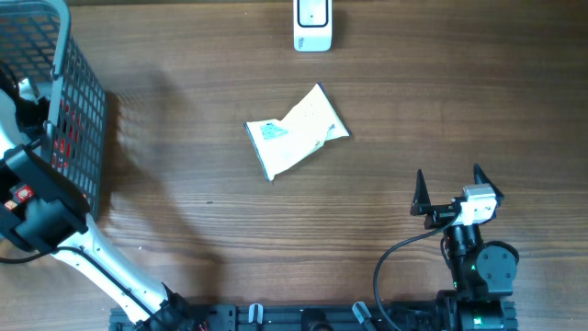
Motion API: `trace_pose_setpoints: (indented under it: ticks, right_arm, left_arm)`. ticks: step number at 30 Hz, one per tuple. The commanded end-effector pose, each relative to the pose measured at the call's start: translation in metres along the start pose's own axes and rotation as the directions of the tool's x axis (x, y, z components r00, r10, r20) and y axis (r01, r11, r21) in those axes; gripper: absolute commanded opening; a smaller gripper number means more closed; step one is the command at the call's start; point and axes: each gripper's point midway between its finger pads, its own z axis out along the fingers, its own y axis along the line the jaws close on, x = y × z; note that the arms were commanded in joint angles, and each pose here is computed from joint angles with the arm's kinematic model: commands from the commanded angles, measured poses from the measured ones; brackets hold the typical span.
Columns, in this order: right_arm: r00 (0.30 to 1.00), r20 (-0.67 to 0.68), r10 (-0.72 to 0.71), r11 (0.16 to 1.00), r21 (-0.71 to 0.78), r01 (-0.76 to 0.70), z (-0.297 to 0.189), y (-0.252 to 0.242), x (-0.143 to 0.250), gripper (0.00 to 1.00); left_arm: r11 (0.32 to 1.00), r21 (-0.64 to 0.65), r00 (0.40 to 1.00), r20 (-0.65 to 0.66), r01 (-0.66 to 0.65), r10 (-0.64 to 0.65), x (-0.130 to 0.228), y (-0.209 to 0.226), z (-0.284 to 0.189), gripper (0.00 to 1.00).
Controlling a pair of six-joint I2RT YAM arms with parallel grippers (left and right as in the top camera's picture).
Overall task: Scan the item barcode
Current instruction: 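Grasp the red Halls candy bag with the left gripper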
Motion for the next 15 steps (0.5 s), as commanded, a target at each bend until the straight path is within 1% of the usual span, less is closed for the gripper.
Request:
trace_pose_setpoints:
  ticks: [1, 8, 10, 11, 12, 13, 15]
  right_arm:
    - [1.000, 0.003, 0.015, 1.000, 0.023, -0.016, 0.000, -0.005, 0.000, 1.00]
    - [1.000, 0.003, 0.015, 1.000, 0.023, -0.016, 0.000, -0.005, 0.000, 1.00]
    - [1.000, 0.003, 0.015, 1.000, 0.023, -0.016, 0.000, -0.005, 0.000, 1.00]
    - [1.000, 0.003, 0.015, 1.000, 0.023, -0.016, 0.000, -0.005, 0.000, 1.00]
    - [1.000, 0.003, 0.015, 1.000, 0.023, -0.016, 0.000, -0.005, 0.000, 1.00]
    - [1.000, 0.003, 0.015, 1.000, 0.023, -0.016, 0.000, -0.005, 0.000, 1.00]
    - [1.000, 0.003, 0.015, 1.000, 0.023, -0.016, 0.000, -0.005, 0.000, 1.00]
  left_arm:
    - [0.998, 0.016, 0.991, 0.119, 0.056, -0.057, -0.017, -0.003, -0.052, 0.04]
    - [0.998, 0.027, 0.943, 0.328, 0.049, -0.055, -0.027, -0.008, -0.148, 0.04]
    - [0.996, 0.045, 0.915, 0.393, 0.080, -0.092, -0.027, -0.008, -0.178, 0.04]
    - [0.990, 0.072, 0.885, 0.445, 0.119, -0.139, -0.027, -0.010, -0.202, 0.04]
    - [0.986, 0.094, 0.866, 0.472, 0.141, -0.169, -0.026, -0.011, -0.216, 0.04]
    - [0.982, 0.115, 0.852, 0.488, 0.152, -0.190, -0.025, -0.013, -0.227, 0.04]
    - [0.966, 0.212, 0.824, 0.514, 0.147, -0.238, -0.018, -0.028, -0.254, 0.04]
